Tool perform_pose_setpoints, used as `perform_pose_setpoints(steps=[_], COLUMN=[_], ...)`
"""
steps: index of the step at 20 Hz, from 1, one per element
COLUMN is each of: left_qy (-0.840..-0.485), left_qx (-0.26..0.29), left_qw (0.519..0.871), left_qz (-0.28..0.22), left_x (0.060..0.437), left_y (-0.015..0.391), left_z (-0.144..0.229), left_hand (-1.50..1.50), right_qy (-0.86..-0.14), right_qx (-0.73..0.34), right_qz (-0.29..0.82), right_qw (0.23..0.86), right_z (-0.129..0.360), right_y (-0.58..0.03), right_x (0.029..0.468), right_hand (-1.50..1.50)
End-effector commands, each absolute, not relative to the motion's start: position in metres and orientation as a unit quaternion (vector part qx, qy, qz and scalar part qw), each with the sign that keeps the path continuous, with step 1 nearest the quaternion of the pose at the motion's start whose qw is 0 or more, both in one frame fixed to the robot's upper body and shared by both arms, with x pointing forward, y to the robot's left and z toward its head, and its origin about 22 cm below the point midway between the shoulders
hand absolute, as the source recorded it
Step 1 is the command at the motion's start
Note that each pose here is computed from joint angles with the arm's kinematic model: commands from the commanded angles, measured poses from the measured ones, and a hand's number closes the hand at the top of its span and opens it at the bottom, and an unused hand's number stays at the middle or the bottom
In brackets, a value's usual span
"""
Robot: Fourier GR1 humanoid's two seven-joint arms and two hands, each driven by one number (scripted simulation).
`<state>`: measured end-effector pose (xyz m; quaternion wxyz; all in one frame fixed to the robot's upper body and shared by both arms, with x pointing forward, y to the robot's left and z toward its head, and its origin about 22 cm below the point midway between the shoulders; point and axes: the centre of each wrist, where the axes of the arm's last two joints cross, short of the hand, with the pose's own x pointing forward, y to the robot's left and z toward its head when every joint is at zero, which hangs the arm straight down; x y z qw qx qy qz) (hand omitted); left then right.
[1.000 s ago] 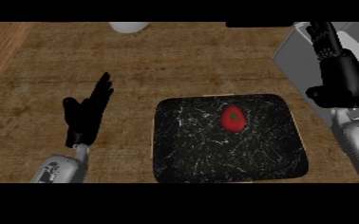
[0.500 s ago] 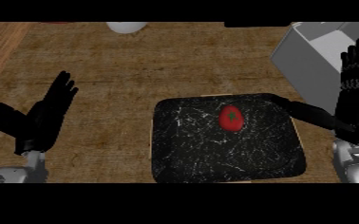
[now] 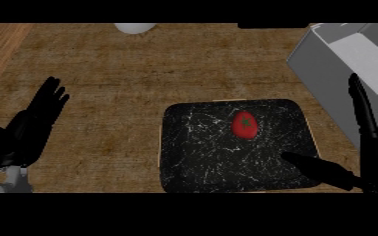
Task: Pick the tomato from the tray and place it in the cardboard box
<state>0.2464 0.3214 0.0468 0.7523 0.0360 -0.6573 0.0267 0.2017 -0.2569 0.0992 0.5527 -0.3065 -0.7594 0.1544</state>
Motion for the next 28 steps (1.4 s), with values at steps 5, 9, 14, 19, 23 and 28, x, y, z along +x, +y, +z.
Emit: perform_pose_setpoints(steps=[5,9,14,19,23,28], left_qy=[-0.657,-0.666,-0.662,-0.667,-0.659,-0.659], left_qx=[0.028,0.026,0.011,0.025,0.022,0.023], left_qw=[0.753,0.745,0.749,0.745,0.752,0.751], left_qz=[0.006,0.004,0.011,0.009,0.018,0.028], left_x=[0.256,0.257,0.25,0.26,0.245,0.251], left_y=[0.326,0.315,0.311,0.322,0.309,0.34], left_z=[0.064,0.064,0.058,0.068,0.06,0.051], left_hand=[0.0,0.0,0.0,0.0,0.0,0.0], right_qy=[-0.576,-0.5,-0.452,-0.418,-0.397,-0.385], right_qx=[-0.402,-0.394,-0.373,-0.342,-0.342,-0.334], right_qz=[0.33,0.368,0.383,0.38,0.389,0.399], right_qw=[0.631,0.678,0.714,0.751,0.758,0.762], right_z=[0.132,0.158,0.178,0.166,0.161,0.154], right_y=[-0.254,-0.229,-0.184,-0.159,-0.16,-0.162], right_x=[0.204,0.208,0.217,0.241,0.246,0.256], right_hand=[-1.5,-1.5,-1.5,-1.5,-1.5,-1.5])
